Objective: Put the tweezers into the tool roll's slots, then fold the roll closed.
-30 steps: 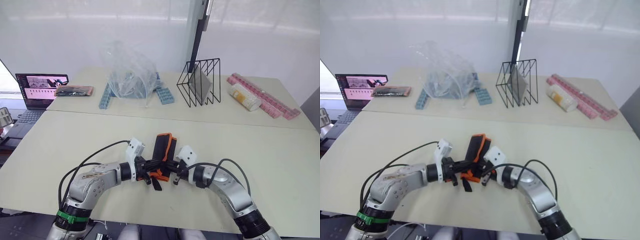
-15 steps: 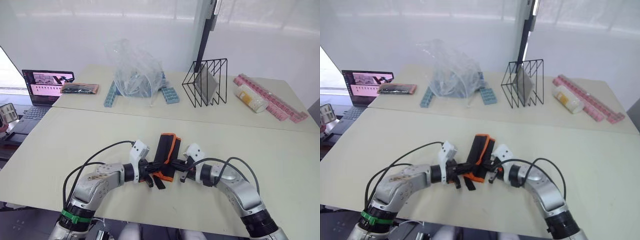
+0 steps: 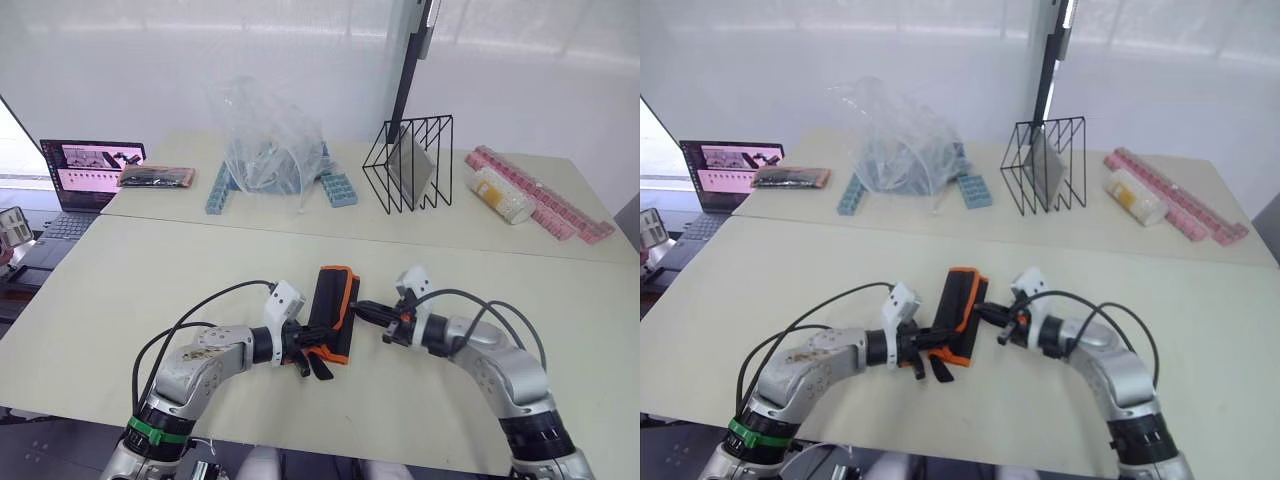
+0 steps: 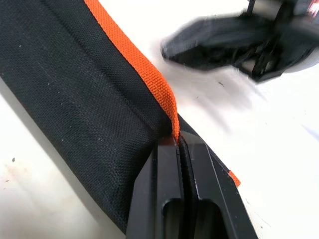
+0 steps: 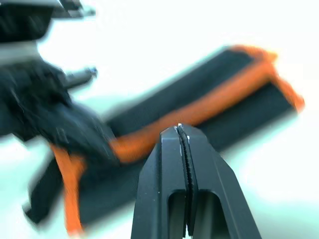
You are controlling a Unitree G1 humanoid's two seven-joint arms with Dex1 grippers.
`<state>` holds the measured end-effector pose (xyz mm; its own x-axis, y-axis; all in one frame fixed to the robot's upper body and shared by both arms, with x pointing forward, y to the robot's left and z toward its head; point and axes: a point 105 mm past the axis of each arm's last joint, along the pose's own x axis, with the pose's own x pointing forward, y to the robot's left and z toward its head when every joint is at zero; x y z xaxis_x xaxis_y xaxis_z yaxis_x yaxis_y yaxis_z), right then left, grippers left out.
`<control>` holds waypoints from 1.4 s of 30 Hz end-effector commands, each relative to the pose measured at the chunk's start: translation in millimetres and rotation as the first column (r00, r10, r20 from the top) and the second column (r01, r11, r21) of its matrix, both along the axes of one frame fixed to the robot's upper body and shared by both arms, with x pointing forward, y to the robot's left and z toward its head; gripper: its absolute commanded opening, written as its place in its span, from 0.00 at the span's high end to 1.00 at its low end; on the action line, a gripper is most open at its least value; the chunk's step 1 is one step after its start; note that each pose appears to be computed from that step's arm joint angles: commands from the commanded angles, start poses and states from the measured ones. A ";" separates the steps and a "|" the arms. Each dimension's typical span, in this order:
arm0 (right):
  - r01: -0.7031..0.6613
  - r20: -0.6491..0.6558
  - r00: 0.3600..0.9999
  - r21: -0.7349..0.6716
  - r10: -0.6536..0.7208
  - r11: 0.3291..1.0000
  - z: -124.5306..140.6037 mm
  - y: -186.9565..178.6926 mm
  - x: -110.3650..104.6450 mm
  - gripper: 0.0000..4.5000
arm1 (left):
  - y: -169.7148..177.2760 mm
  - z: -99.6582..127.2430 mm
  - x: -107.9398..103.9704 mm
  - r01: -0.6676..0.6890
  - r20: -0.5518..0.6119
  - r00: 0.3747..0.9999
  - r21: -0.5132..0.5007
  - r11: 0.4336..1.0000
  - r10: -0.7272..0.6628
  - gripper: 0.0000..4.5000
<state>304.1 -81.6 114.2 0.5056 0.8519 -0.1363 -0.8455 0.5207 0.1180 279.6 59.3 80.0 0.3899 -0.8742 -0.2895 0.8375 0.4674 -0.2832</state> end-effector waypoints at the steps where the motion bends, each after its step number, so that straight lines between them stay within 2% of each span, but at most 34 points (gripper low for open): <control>1: -0.025 0.044 0.999 0.001 0.025 1.000 8.4 14.6 0.4 1.00 | -3.6 -13.3 -5.4 0.018 -0.045 0.999 0.024 1.000 -0.017 1.00; 4: 0.004 0.037 0.999 -0.029 -0.003 1.000 -0.2 19.5 7.6 1.00 | -3.5 -14.6 -5.4 0.017 -0.044 0.999 0.029 0.999 -0.016 1.00; 11: 0.051 -0.026 0.998 -0.201 -0.057 0.978 -42.2 3.2 12.9 1.00 | 0.2 -10.5 -4.1 0.014 -0.010 1.000 0.035 0.999 -0.014 1.00; 13: 0.047 -0.044 0.997 -0.237 -0.060 0.970 -52.0 -0.6 11.7 1.00 | 2.2 -7.4 -2.7 0.013 0.022 1.000 0.043 0.999 -0.014 0.86; 17: 0.032 -0.078 0.995 -0.284 -0.057 0.958 -67.1 -4.3 7.9 1.00 | 7.0 14.6 -3.3 0.038 0.089 0.995 0.003 0.999 -0.038 0.57; 23: 0.031 -0.090 0.994 -0.289 -0.060 0.957 -71.1 -6.1 7.6 1.00 | 28.2 39.2 0.9 0.058 0.162 0.985 0.004 0.998 -0.058 0.14; 28: 0.023 -0.090 0.995 -0.274 -0.049 0.961 -69.7 -4.1 6.5 1.00 | 33.4 50.2 4.6 0.090 0.201 0.976 -0.020 0.996 -0.085 0.14; 29: 0.018 -0.089 0.995 -0.268 -0.043 0.963 -68.8 -3.2 5.7 1.00 | 32.7 49.6 5.7 0.093 0.202 0.975 -0.020 0.995 -0.087 0.27; 34: 0.013 -0.062 0.998 -0.271 -0.031 0.963 -65.0 -2.6 3.8 1.00 | 20.1 42.4 8.1 0.130 0.215 0.969 -0.016 0.991 -0.124 0.63; 39: 0.015 -0.062 0.998 -0.278 -0.033 0.960 -66.4 -2.8 3.8 1.00 | 10.5 19.6 9.9 0.158 0.203 0.965 0.040 0.987 -0.163 1.00; 42: 0.015 -0.057 0.998 -0.282 -0.032 0.959 -66.6 -2.1 3.1 1.00 | 4.1 10.1 10.9 0.172 0.204 0.962 0.070 0.983 -0.183 1.00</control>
